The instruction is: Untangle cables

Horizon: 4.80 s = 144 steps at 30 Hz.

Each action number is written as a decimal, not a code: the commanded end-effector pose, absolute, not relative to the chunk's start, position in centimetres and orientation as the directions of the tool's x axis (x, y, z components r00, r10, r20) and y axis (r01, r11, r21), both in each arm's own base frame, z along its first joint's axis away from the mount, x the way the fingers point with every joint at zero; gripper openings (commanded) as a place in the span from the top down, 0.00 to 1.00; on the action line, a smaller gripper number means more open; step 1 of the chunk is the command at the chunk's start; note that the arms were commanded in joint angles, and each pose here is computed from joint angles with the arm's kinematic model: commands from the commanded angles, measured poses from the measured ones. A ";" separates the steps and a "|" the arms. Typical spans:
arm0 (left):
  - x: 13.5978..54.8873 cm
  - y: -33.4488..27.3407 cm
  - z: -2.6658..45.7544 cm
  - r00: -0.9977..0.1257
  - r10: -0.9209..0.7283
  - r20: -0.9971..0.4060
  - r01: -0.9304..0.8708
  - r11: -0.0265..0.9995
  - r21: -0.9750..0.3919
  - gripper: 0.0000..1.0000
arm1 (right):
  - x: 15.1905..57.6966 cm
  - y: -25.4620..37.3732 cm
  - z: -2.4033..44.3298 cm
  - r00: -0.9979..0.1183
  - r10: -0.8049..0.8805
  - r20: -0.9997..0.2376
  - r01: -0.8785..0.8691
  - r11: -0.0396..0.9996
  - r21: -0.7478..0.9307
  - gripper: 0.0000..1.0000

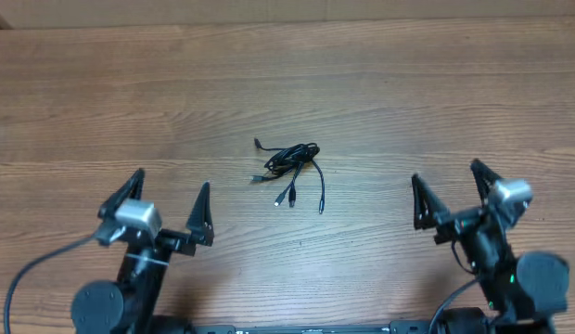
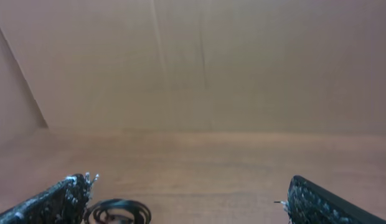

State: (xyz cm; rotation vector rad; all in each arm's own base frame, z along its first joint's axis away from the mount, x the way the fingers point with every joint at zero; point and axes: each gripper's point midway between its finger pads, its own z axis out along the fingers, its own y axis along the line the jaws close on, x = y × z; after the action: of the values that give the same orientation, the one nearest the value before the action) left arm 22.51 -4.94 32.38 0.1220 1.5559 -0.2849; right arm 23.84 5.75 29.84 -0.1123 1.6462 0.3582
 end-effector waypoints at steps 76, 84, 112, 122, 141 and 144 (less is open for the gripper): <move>31.9 -12.2 11.3 -0.955 -0.078 -0.287 0.083 0.856 -0.510 0.91 | 35.5 11.6 2.6 -0.833 0.543 0.107 0.506 0.670 0.544 0.93; 32.0 -11.2 10.7 -0.954 -0.084 -0.288 0.060 0.887 -0.459 0.92 | 35.0 11.0 0.7 -0.800 0.588 0.116 0.562 0.669 0.486 0.96; 31.1 -11.2 9.7 -0.943 -0.282 -0.175 -0.191 0.892 -0.409 0.96 | 35.4 10.5 0.0 -0.683 0.718 0.133 0.690 0.575 0.440 0.71; 30.7 -11.9 9.0 -0.931 -0.275 -0.241 -0.209 0.941 -0.266 0.95 | 33.6 11.5 0.1 -0.690 0.687 0.229 0.705 0.566 0.427 0.69; 31.8 -13.9 5.7 -0.962 -0.120 -0.246 -0.076 0.981 -0.180 0.29 | 35.0 10.7 -0.2 -0.682 0.722 0.117 0.695 0.591 0.410 0.35; 33.6 -14.1 8.8 -0.951 -0.035 -0.309 0.012 0.989 -0.148 0.29 | 35.0 9.0 -0.8 -0.663 0.747 0.046 0.712 0.610 0.347 0.32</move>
State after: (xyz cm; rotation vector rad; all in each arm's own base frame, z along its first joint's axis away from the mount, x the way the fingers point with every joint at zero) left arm 30.32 -13.48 5.10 -0.1724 2.9362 -0.2361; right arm 35.15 12.19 1.12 1.1979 2.7573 0.8008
